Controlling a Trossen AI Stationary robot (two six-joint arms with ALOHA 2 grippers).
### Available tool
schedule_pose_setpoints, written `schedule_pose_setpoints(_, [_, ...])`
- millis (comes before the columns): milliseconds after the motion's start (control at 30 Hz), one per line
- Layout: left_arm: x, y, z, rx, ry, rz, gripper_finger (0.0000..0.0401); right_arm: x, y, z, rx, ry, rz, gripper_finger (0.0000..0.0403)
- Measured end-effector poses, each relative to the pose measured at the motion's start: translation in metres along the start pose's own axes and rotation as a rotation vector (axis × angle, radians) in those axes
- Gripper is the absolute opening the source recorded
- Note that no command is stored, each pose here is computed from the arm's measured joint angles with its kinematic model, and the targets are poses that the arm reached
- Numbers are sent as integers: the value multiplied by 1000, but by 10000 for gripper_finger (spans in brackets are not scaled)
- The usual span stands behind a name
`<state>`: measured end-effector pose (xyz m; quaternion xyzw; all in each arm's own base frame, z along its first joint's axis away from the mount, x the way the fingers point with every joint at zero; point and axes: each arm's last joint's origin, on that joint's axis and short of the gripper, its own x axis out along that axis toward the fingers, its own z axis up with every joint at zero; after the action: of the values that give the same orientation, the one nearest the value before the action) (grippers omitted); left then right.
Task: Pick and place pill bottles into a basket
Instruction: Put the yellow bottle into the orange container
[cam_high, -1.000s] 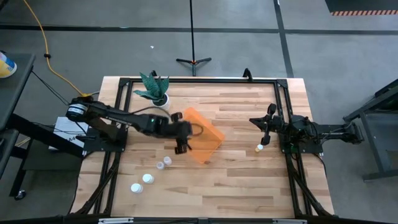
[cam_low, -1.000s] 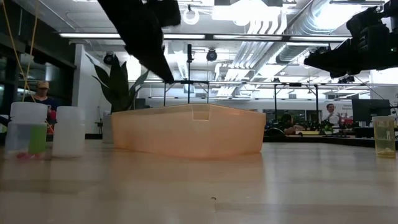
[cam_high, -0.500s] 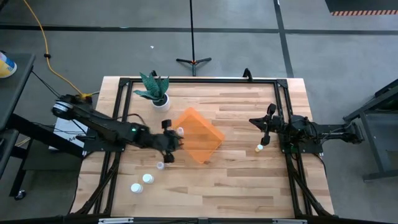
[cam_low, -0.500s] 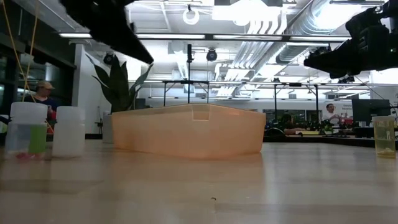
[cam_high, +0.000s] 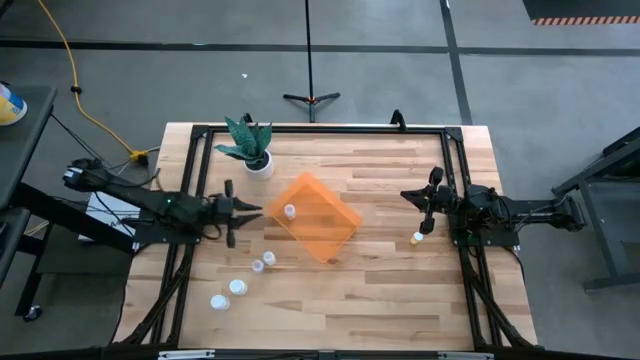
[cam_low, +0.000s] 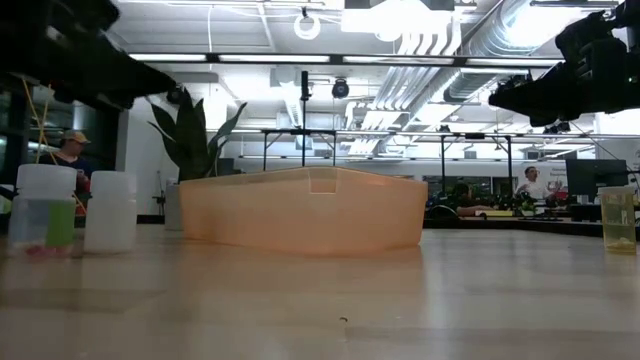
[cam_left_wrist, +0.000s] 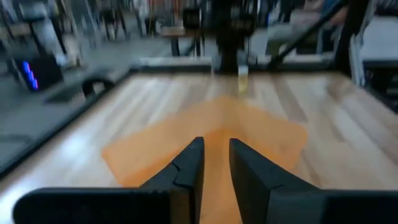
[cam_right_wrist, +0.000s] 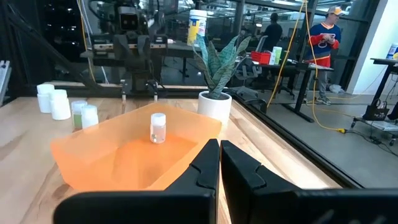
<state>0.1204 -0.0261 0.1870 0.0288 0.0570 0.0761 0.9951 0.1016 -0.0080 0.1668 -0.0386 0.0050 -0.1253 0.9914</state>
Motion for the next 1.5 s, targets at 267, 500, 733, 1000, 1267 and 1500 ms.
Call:
schedule_pose_setpoints(267, [-23,11,-17,17,-166,4,72,0,0,2,-30,-19,11,7])
schedule_pose_setpoints(500, [-24,14,-17,71,-154,70,23,-2,3,24,10,-87,194,12])
schedule_pose_setpoints(733, [-24,14,-17,46,-147,73,95,1,11,36,56,-14,351,97])
schedule_pose_setpoints(1000, [-24,15,-17,36,-143,111,165,7,26,38,184,313,435,205])
schedule_pose_setpoints(1267, [-24,15,-17,29,-144,110,169,16,42,46,132,536,331,205])
schedule_pose_setpoints(1500, [-24,15,-17,28,-144,110,170,16,56,49,123,829,281,200])
